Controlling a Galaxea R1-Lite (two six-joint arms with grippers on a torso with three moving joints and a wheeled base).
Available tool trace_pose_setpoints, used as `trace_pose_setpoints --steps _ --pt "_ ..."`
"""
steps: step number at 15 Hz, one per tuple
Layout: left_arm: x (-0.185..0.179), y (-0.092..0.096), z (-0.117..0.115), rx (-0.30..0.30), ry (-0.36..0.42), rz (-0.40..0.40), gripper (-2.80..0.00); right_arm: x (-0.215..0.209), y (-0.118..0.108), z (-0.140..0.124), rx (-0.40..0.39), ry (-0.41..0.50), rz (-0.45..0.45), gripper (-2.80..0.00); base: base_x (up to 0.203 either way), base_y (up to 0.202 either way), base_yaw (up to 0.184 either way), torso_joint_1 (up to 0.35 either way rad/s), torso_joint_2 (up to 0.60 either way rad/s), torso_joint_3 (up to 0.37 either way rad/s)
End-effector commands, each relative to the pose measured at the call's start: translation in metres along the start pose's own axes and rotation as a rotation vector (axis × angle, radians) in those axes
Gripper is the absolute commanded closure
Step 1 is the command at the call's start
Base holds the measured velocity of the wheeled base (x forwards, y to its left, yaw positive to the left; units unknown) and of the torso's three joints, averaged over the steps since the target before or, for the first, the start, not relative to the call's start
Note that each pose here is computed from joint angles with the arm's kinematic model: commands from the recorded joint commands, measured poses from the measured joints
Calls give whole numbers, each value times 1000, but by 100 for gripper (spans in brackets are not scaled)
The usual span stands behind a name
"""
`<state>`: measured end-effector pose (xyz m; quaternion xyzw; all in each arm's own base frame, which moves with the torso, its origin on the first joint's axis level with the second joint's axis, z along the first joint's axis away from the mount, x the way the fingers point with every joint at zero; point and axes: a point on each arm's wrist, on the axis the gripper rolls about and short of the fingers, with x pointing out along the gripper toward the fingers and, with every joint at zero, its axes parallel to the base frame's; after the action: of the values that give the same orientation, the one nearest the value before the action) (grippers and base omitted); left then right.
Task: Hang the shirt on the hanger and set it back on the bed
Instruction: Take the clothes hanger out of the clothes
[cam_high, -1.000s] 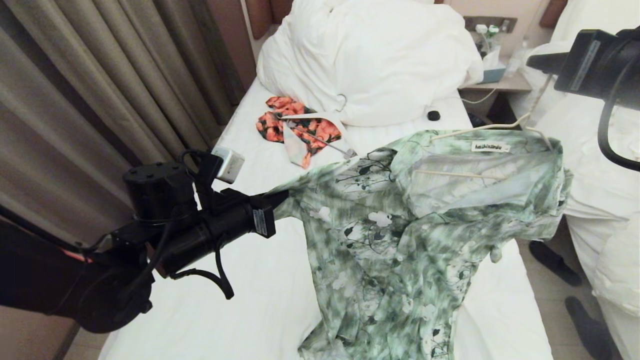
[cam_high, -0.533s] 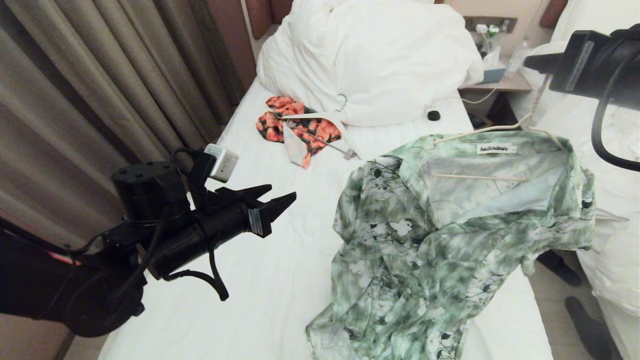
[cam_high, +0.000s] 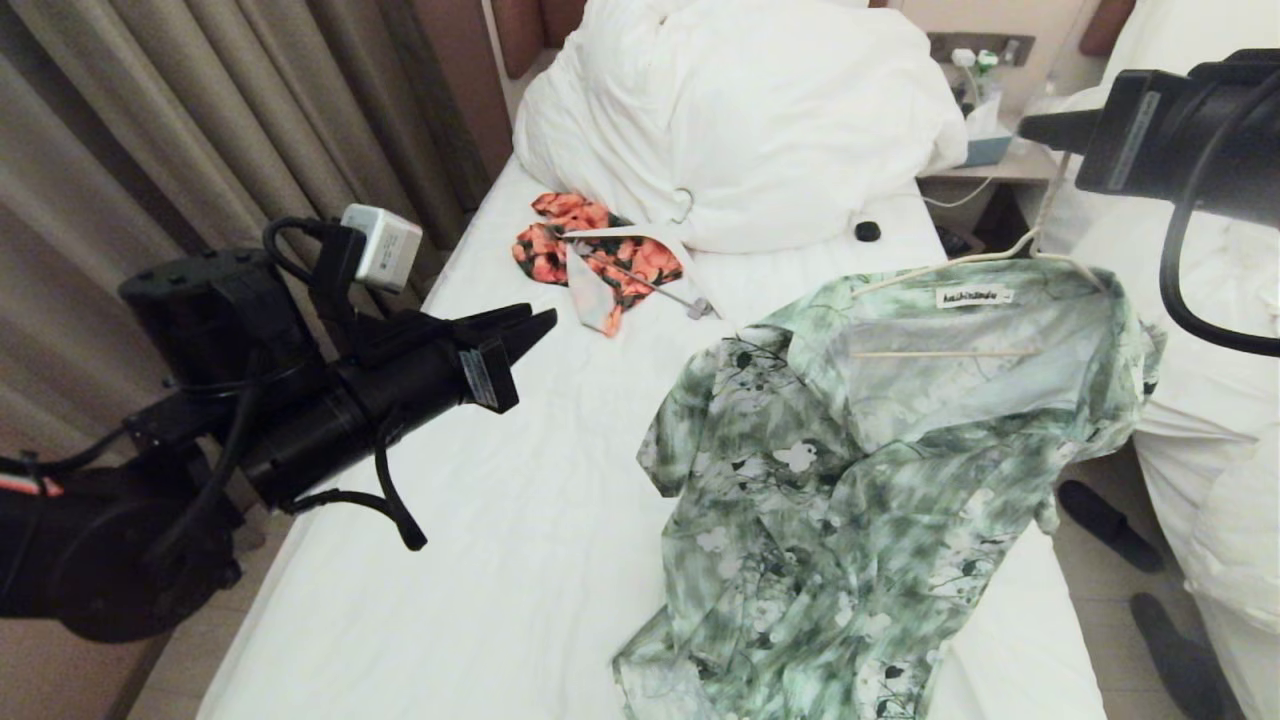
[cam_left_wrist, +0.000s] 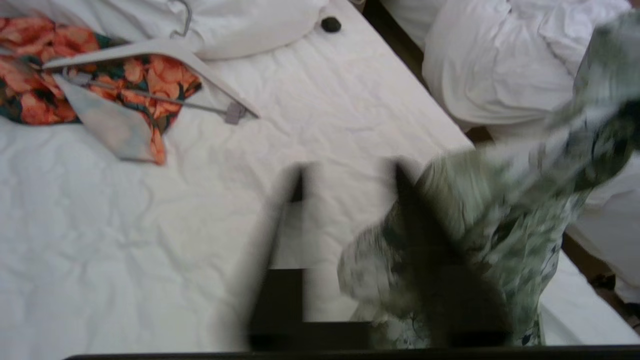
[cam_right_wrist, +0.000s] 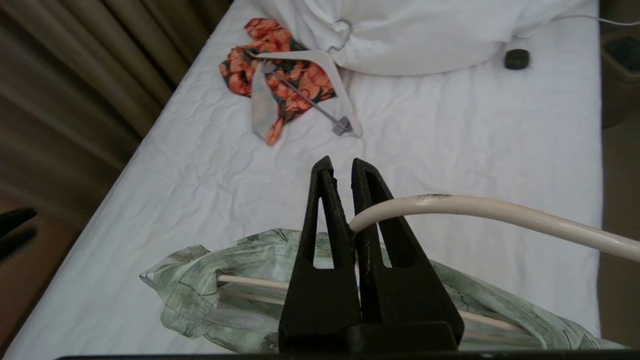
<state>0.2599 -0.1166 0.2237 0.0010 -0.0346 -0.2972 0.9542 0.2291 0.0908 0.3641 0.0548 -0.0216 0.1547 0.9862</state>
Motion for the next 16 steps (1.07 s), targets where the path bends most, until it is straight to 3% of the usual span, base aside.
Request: trace_pose_setpoints --steps 1,4,10,16 --pt "3 5 14 -10 3 13 0 2 1 -1 -1 5 10 0 0 0 0 0 0 0" --pt "2 15 16 -14 3 47 0 3 2 -2 -47 8 23 0 0 0 0 76 -171 -89" --pt "-7 12 29 -7 -30 35 0 4 5 -2 -98 4 37 0 0 0 0 144 -325 -179" --pt "-8 9 29 -8 -30 26 0 -4 6 14 -134 -83 42 0 0 0 0 101 -218 -114"
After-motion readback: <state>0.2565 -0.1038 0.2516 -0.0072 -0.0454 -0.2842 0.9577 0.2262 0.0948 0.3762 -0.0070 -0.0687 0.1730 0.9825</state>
